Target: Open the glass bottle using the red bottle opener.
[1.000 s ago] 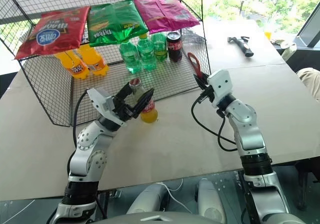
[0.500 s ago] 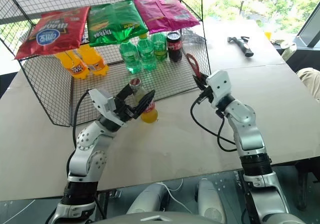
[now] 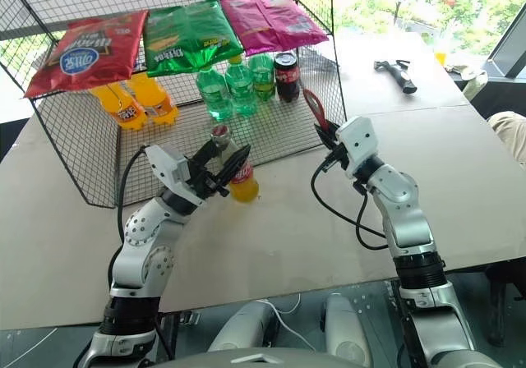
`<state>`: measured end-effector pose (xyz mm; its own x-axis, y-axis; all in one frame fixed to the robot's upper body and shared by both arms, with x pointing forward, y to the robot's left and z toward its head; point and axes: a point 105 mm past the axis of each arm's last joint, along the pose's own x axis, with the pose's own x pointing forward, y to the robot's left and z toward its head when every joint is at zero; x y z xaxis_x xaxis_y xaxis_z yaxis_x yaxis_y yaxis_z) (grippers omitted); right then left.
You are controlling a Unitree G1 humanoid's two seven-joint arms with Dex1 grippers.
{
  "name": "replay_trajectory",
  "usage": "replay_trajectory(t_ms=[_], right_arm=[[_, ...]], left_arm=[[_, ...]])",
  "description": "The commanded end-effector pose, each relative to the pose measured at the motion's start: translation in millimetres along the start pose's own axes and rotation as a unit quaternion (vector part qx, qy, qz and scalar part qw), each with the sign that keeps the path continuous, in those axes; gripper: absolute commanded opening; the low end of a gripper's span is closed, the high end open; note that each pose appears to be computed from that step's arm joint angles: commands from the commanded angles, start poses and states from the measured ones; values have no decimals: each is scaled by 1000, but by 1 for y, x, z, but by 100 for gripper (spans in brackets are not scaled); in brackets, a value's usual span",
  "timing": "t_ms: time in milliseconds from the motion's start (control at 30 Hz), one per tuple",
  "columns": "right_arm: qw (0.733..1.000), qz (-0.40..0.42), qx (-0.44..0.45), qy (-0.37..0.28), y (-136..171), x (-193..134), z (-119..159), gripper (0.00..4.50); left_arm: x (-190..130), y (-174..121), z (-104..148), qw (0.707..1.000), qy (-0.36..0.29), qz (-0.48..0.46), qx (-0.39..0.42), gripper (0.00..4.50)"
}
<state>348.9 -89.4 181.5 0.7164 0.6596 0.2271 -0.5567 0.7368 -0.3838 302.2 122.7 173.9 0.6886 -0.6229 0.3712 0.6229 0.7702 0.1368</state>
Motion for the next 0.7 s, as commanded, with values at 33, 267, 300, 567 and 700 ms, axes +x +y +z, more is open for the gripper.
replay_trajectory(t_ms=[33,267,300,567,700], right_arm=[[997,41,-51,-42,14,9,23,0],[985,78,-134,-71,43,38,33,0],[983,82,-141,-78,46,42,35,0],[970,129,-179,-104,76,57,33,0],[959,147,-206,-125,88,60,34,0]], left_arm=[[0,-1,5,1000,-9,-5,4,200],[1,-4,3,1000,-6,-13,1,200],[1,-4,2,1000,-5,-15,2,200],[2,-4,2,1000,-5,-18,-3,200],[1,-4,-5,1000,-2,-18,-8,200]])
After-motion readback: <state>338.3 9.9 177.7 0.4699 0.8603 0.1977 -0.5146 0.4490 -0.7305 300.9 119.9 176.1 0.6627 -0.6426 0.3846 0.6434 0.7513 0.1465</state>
